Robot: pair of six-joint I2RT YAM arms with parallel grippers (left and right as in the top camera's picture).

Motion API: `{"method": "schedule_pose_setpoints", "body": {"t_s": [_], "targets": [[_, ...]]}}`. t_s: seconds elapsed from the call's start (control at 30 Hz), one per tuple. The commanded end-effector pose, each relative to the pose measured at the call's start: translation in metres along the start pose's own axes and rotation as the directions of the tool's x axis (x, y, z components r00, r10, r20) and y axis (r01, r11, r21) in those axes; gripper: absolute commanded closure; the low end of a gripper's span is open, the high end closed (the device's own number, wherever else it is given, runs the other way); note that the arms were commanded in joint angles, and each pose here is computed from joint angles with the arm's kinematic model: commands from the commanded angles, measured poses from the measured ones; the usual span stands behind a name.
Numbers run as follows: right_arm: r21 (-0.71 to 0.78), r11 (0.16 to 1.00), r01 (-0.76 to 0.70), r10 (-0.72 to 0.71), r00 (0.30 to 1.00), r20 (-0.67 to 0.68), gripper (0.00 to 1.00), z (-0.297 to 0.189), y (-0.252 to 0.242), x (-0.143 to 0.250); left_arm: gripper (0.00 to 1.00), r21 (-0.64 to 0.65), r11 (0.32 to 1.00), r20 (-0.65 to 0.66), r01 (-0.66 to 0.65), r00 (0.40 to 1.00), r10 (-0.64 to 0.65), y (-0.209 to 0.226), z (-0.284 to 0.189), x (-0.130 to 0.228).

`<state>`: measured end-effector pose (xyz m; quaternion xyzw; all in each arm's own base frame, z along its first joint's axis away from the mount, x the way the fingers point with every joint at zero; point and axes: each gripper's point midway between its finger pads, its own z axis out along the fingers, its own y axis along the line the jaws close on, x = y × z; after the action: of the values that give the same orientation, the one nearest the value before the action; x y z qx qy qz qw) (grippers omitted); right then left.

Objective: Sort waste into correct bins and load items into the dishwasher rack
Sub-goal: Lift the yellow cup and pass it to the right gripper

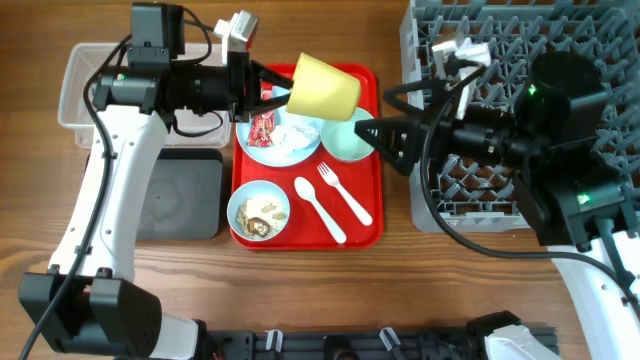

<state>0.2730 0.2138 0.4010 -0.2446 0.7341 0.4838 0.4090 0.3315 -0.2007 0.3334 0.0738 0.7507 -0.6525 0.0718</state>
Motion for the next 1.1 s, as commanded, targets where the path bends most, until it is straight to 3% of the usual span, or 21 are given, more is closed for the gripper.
{"method": "schedule_pose_setpoints", "body": {"t_s": [0.0, 0.23, 0.57, 0.83, 0.97, 1.07], "targets": [[-0.045, 0.999, -0.019, 0.018, 1.000, -0.013, 0.00, 0.010, 0.003, -0.003, 0.96, 0.165, 0.985, -0.061, -0.059, 0.996, 0.070, -0.040, -0.007, 0.017], [-0.070, 0.996, -0.057, 0.054, 0.998, -0.044, 0.03, 0.032, -0.004, 0.002, 0.96, 0.165, 0.984, -0.060, -0.067, 0.995, 0.077, -0.043, -0.007, 0.018], [-0.183, 0.983, 0.001, -0.005, 1.000, -0.025, 0.18, 0.039, 0.011, -0.007, 0.96, 0.170, 0.981, -0.066, -0.091, 0.992, 0.104, -0.043, -0.003, 0.020], [-0.217, 0.976, -0.024, 0.008, 0.997, -0.072, 0.18, 0.053, 0.017, 0.005, 0.96, 0.172, 0.977, -0.078, -0.125, 0.987, 0.140, -0.045, 0.003, 0.022], [-0.219, 0.976, -0.020, 0.005, 0.998, -0.069, 0.32, 0.054, 0.017, 0.004, 0.96, 0.172, 0.977, -0.078, -0.124, 0.987, 0.139, -0.045, 0.003, 0.022], [-0.216, 0.976, -0.023, 0.007, 0.997, -0.075, 0.29, 0.054, 0.016, 0.006, 0.96, 0.172, 0.977, -0.078, -0.125, 0.987, 0.140, -0.045, 0.003, 0.022]]}}
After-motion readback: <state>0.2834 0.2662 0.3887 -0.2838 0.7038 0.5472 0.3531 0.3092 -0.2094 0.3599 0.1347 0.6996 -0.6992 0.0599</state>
